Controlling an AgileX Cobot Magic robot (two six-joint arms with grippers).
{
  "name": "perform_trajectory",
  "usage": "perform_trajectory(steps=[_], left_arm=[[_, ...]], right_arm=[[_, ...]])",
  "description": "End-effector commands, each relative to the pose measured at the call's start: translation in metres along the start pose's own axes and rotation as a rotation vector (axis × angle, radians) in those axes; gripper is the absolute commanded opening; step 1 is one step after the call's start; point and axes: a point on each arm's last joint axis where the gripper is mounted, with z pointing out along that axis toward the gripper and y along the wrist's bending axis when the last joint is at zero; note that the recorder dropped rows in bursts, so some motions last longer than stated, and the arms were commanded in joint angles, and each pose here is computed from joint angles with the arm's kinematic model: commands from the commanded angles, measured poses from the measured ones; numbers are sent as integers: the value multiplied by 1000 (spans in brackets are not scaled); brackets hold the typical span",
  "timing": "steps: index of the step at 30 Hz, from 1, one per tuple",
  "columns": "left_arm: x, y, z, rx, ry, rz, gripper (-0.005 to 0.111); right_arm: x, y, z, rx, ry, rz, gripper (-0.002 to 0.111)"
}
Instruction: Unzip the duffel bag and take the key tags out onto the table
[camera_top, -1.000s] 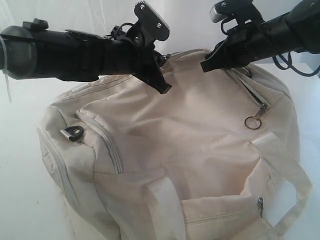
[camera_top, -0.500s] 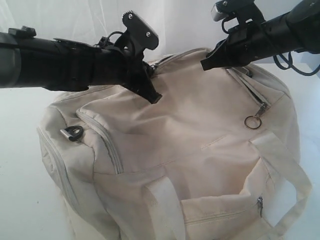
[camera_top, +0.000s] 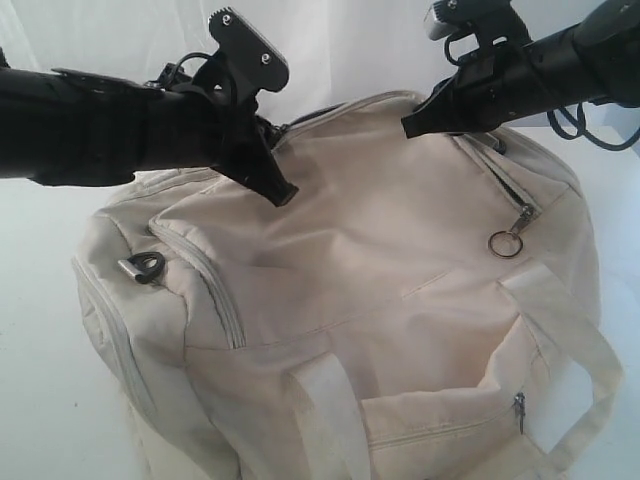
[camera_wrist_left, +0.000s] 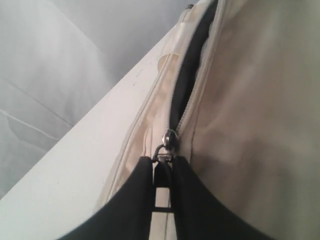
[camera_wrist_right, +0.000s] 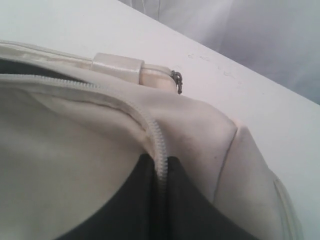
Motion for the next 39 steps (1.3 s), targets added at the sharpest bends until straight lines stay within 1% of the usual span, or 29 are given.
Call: perform_trajectory(steps=[1, 8, 14, 17, 23, 25, 27, 29, 31, 36, 39], left_arm=[[8, 4, -12, -40, 40, 136, 0], [15, 7, -33, -65, 55, 129, 0], [21, 13, -50, -128, 87, 124, 0], [25, 13, -58, -132, 93, 110, 0], [40, 11, -68, -146, 140, 101, 0], [48, 12, -74, -166, 172, 75, 0], [47, 13, -79, -176, 168, 64, 0], [44, 16, -87, -183, 149, 27, 0], [41, 18, -94, -194, 131, 22, 0], [62, 10, -107, -173, 161, 31, 0], [67, 4, -116, -133, 133, 32, 0]], right_arm=[[-1, -8, -1, 55, -17, -3, 0], [-1, -10, -1, 71, -27, 19, 0], [-1, -10, -1, 71, -27, 23, 0], [-1, -10, -1, 71, -27, 23, 0], [-1, -10, -1, 73, -28, 23, 0], [-2, -10, -1, 76, -29, 23, 0], [-2, -10, -1, 76, -29, 23, 0], [-1, -11, -1, 78, -29, 40, 0], [-1, -12, -1, 85, -25, 29, 0], [-1, -13, -1, 94, -29, 41, 0], [-1, -13, -1, 94, -29, 41, 0]])
